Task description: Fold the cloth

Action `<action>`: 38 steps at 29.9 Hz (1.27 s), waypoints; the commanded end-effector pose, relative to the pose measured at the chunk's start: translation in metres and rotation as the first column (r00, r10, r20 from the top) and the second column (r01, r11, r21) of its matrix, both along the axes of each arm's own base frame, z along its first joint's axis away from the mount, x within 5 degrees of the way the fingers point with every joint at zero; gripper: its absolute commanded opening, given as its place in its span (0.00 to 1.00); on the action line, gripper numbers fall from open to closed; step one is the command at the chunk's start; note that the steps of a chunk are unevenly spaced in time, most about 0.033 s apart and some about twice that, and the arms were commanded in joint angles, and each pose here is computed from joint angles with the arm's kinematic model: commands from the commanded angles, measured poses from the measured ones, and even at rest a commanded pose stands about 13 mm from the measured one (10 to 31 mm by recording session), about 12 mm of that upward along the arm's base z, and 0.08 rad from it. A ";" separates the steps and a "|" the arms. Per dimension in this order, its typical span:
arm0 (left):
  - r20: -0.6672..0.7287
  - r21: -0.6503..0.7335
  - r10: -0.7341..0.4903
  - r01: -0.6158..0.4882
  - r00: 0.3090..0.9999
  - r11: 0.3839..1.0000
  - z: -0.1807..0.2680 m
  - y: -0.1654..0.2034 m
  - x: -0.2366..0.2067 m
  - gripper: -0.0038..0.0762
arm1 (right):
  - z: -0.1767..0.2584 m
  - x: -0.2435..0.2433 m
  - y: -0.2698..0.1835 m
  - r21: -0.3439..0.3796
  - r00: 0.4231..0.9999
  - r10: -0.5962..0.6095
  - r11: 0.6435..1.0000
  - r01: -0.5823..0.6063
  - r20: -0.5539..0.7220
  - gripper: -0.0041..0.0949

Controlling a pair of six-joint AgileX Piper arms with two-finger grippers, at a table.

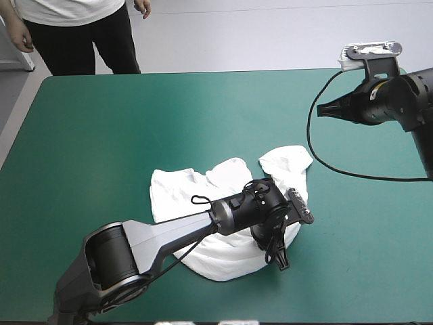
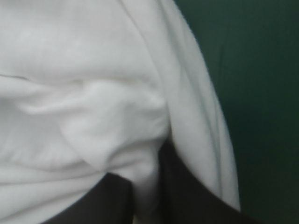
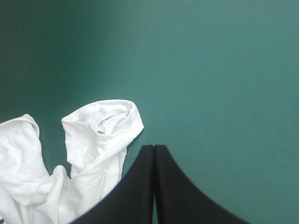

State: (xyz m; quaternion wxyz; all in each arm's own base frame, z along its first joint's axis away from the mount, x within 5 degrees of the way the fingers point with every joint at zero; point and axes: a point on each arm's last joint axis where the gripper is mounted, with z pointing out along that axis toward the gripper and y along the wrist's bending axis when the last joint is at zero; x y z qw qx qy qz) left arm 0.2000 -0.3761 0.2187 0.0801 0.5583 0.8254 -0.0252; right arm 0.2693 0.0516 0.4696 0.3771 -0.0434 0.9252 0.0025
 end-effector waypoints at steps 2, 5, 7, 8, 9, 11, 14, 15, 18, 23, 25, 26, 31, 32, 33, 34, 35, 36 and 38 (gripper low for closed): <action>0.017 -0.104 -0.009 0.011 1.000 0.994 0.055 0.004 -0.012 0.51 | 0.018 -0.014 -0.006 0.001 0.998 -0.014 1.000 0.014 0.069 0.02; 0.124 -0.149 0.076 -0.057 0.989 0.987 0.087 0.009 -0.004 0.71 | 0.018 -0.014 -0.006 0.001 0.998 -0.014 1.000 0.014 0.069 0.02; 0.216 -0.173 0.142 -0.105 0.966 0.979 0.113 0.019 0.006 0.76 | 0.018 -0.014 -0.006 0.001 0.997 -0.014 1.000 0.014 0.070 0.02; 0.236 -0.176 0.174 -0.134 0.956 0.975 0.123 0.026 0.011 0.76 | 0.018 -0.014 -0.006 0.001 0.997 -0.014 1.000 0.014 0.070 0.02; 0.249 -0.172 0.198 -0.158 0.948 0.972 0.134 0.034 0.016 0.76 | 0.019 -0.015 -0.007 0.002 0.997 -0.014 1.000 0.014 0.072 0.02; 0.241 -0.227 0.272 -0.218 0.932 0.949 0.150 0.050 0.026 0.76 | 0.019 -0.015 -0.007 0.002 0.997 -0.014 1.000 0.014 0.072 0.02; 0.181 -0.307 0.393 -0.328 0.901 0.893 0.171 0.082 0.043 0.76 | 0.020 -0.016 -0.007 0.004 0.997 -0.013 1.000 0.013 0.074 0.02; 0.166 -0.331 0.426 -0.357 0.889 0.874 0.179 0.095 0.048 0.76 | 0.020 -0.017 -0.007 0.005 0.997 -0.013 1.000 0.013 0.076 0.02; 0.180 -0.378 0.516 -0.426 0.837 0.822 0.199 0.131 0.063 0.74 | 0.022 -0.019 -0.007 0.006 0.997 -0.013 1.000 0.013 0.082 0.02; 0.193 -0.388 0.645 -0.547 0.739 0.742 0.209 0.191 0.079 0.68 | 0.025 -0.024 -0.008 0.010 0.995 -0.013 1.000 0.013 0.096 0.02; 0.180 -0.356 0.686 -0.603 0.705 0.713 0.200 0.215 0.081 0.68 | 0.026 -0.026 -0.009 0.011 0.995 -0.014 1.000 0.013 0.100 0.02; 0.174 -0.332 0.704 -0.632 0.688 0.700 0.193 0.226 0.080 0.68 | 0.027 -0.026 -0.009 0.011 0.995 -0.014 1.000 0.013 0.102 0.02; 0.136 -0.211 0.775 -0.746 0.618 0.632 0.156 0.270 0.071 0.68 | 0.028 -0.028 -0.008 0.029 0.995 -0.005 1.000 0.002 0.102 0.02; 0.125 -0.188 0.784 -0.761 0.608 0.621 0.149 0.275 0.071 0.68 | 0.028 -0.028 -0.007 0.034 0.995 -0.002 0.999 -0.001 0.101 0.02; 0.116 -0.175 0.791 -0.772 0.601 0.612 0.144 0.278 0.072 0.68 | 0.028 -0.028 -0.007 0.034 0.995 -0.002 0.999 -0.001 0.101 0.02; 0.101 -0.162 0.800 -0.784 0.591 0.600 0.137 0.281 0.075 0.68 | 0.028 -0.028 -0.007 0.034 0.995 -0.002 0.999 -0.001 0.101 0.02; 0.090 -0.158 0.806 -0.790 0.586 0.592 0.132 0.282 0.077 0.68 | 0.028 -0.028 -0.007 0.034 0.995 -0.002 0.999 -0.001 0.101 0.02; 0.082 -0.157 0.811 -0.796 0.579 0.584 0.127 0.283 0.080 0.68 | 0.028 -0.028 -0.007 0.034 0.995 -0.002 0.999 -0.001 0.101 0.02; 0.073 -0.146 0.817 -0.804 0.572 0.576 0.117 0.285 0.089 0.68 | 0.028 -0.028 -0.007 0.034 0.995 -0.002 0.999 -0.001 0.101 0.02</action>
